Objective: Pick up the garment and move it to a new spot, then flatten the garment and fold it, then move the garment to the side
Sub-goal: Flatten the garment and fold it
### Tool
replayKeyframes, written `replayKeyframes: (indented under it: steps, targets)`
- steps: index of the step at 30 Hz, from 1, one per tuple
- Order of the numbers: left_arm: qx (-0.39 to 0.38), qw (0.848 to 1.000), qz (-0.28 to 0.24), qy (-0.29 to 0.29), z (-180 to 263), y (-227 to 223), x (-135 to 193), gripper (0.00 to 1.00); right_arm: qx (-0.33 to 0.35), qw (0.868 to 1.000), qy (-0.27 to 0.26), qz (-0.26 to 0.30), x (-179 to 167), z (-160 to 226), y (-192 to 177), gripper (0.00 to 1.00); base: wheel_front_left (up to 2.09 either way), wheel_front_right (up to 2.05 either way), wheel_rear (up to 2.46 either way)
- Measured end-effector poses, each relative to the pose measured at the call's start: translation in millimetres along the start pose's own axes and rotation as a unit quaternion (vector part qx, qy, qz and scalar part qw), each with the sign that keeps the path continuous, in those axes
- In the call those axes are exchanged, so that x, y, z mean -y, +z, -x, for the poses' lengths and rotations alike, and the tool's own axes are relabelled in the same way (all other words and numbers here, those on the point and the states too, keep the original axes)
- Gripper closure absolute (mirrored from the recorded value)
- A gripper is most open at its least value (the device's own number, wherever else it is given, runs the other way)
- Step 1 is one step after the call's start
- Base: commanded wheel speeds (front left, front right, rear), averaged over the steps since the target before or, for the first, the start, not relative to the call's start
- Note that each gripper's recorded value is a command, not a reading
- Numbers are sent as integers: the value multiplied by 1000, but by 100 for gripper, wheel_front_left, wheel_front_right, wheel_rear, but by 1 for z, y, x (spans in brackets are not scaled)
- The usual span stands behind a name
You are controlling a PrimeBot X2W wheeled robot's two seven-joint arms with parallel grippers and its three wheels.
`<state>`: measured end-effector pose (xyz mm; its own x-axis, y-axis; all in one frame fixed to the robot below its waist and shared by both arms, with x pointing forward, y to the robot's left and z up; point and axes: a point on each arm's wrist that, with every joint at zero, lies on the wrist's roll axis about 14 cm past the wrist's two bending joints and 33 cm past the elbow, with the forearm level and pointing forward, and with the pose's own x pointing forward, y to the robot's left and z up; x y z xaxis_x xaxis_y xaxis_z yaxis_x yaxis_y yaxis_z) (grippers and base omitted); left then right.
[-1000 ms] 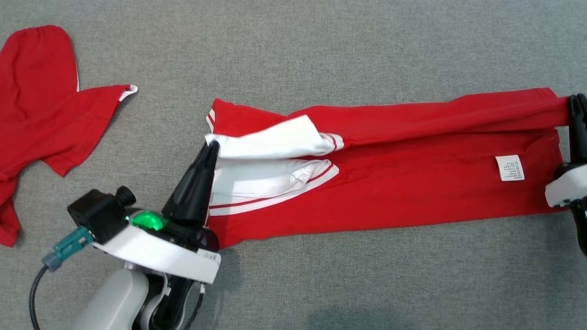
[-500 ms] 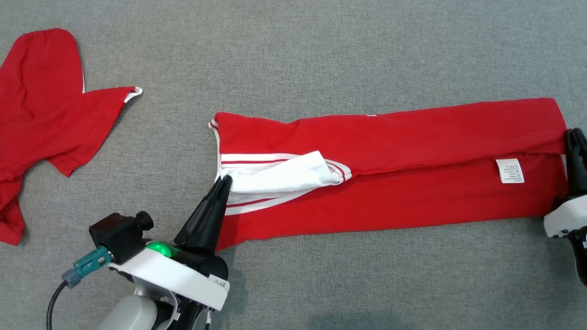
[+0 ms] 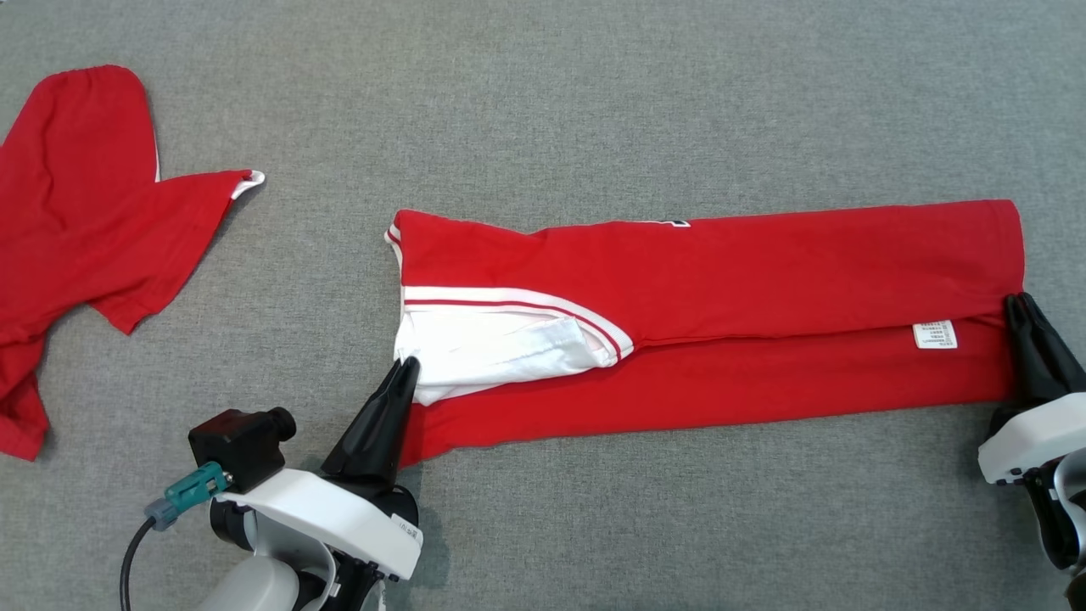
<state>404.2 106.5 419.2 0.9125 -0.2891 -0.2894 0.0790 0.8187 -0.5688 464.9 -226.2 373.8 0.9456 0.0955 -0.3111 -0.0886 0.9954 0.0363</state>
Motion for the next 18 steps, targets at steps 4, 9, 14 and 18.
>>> replayKeyframes:
  steps: [4, 9, 14, 18]
  targets:
    - [-5, 1000, -7, 5, 0, -4, -2, 0, 1, 1000, -1, -3, -2, 3, 1, 0, 0, 0, 0]
    - [21, 999, -34, 12, 0, 5, -3, 0, 43, 999, -10, -5, 0, 6, 28, 0, 0, 0, 0]
    - [86, 994, -61, 35, 3, 39, -11, 0, 95, 995, 5, -6, -20, 9, 61, 0, 0, 0, 0]
    - [155, 982, -86, 61, 5, 78, -16, 0, 132, 991, 22, -1, -37, 14, 84, 0, 0, 0, 0]
